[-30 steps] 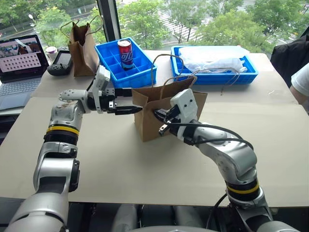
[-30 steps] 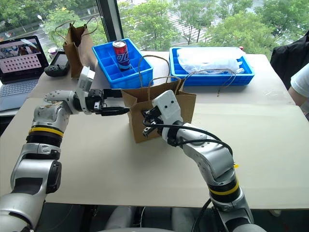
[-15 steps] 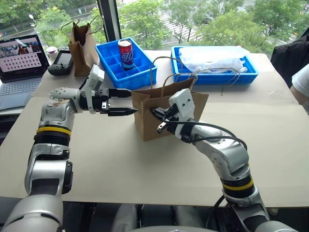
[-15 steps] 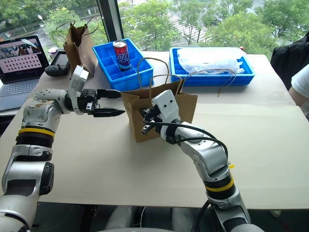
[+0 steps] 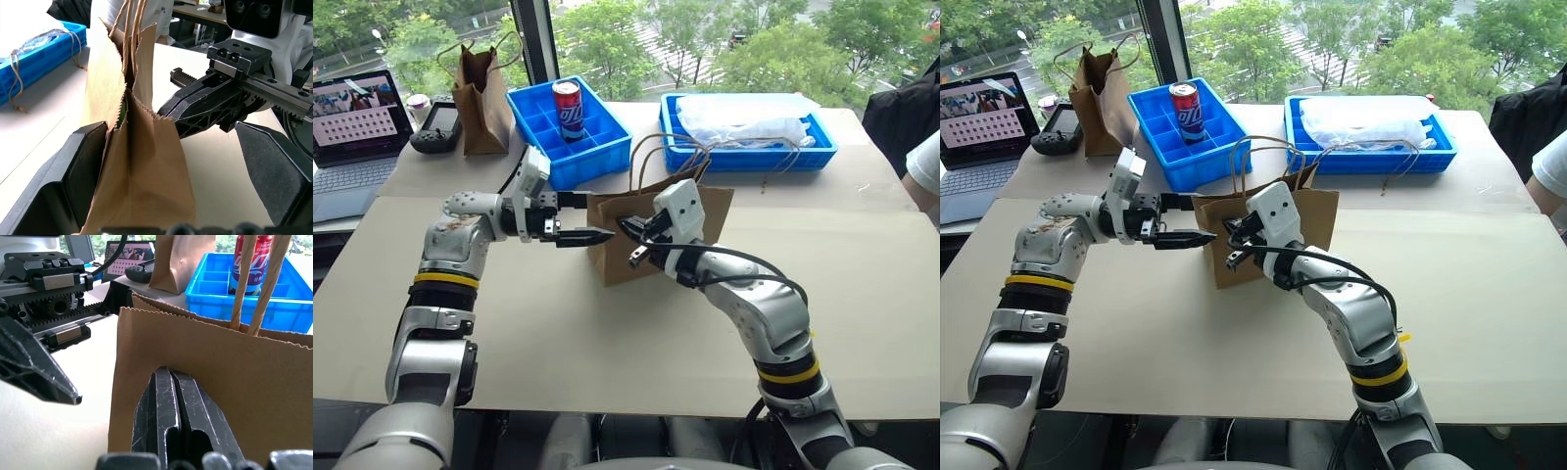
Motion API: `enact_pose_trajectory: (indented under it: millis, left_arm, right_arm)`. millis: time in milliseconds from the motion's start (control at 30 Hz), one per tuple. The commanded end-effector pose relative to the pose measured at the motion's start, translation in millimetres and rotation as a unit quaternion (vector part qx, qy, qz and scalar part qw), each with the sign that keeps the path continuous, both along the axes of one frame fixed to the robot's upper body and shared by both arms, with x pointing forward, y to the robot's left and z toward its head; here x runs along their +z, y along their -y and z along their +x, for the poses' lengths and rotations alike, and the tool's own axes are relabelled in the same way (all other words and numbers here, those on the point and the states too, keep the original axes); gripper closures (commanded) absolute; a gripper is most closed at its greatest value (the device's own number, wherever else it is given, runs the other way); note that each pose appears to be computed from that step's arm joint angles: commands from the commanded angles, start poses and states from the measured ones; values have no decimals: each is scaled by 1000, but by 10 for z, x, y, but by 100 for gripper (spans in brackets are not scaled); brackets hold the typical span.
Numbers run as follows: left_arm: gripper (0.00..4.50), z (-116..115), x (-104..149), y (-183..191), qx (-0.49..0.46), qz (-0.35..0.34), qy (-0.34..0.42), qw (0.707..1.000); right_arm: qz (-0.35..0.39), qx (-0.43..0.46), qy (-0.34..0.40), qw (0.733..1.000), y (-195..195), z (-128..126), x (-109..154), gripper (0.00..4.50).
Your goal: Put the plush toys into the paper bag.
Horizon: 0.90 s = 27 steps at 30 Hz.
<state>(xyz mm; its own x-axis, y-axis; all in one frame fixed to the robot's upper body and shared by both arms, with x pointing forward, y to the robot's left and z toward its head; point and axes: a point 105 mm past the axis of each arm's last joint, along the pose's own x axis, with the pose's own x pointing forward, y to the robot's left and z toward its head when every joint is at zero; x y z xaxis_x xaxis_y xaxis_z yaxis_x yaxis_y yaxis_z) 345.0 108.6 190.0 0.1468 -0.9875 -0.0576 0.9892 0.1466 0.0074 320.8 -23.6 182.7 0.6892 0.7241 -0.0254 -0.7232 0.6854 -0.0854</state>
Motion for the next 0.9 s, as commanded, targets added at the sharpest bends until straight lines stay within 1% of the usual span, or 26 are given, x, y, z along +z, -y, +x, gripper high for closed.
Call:
enact_pose_trajectory:
  millis: [33,233,400,633,767,833,867,900]
  left_arm:
    - [0,-13,104,37,5,-11,20,1000]
    - [0,-12,14,131,22,-8,14,1000]
    - [0,35,-86,120,47,20,20,998]
    - [0,134,-141,154,88,14,14,996]
    - [0,136,-135,200,90,0,9,996]
    - [53,141,-133,217,92,-5,7,996]
    - [73,139,-134,225,92,-8,5,996]
    - [110,136,-135,231,91,-9,4,996]
  right_arm:
    - [16,3,37,999,-13,-21,182,447]
    - [18,-2,41,999,-8,-9,205,447]
    - [20,-5,45,999,-3,-5,231,447]
    - [24,-11,52,998,13,3,279,447]
    - [25,-14,54,998,27,4,296,447]
    - [25,-16,55,998,35,10,303,450]
    - [24,-17,56,998,40,11,306,450]
    - [24,-18,57,998,44,12,308,450]
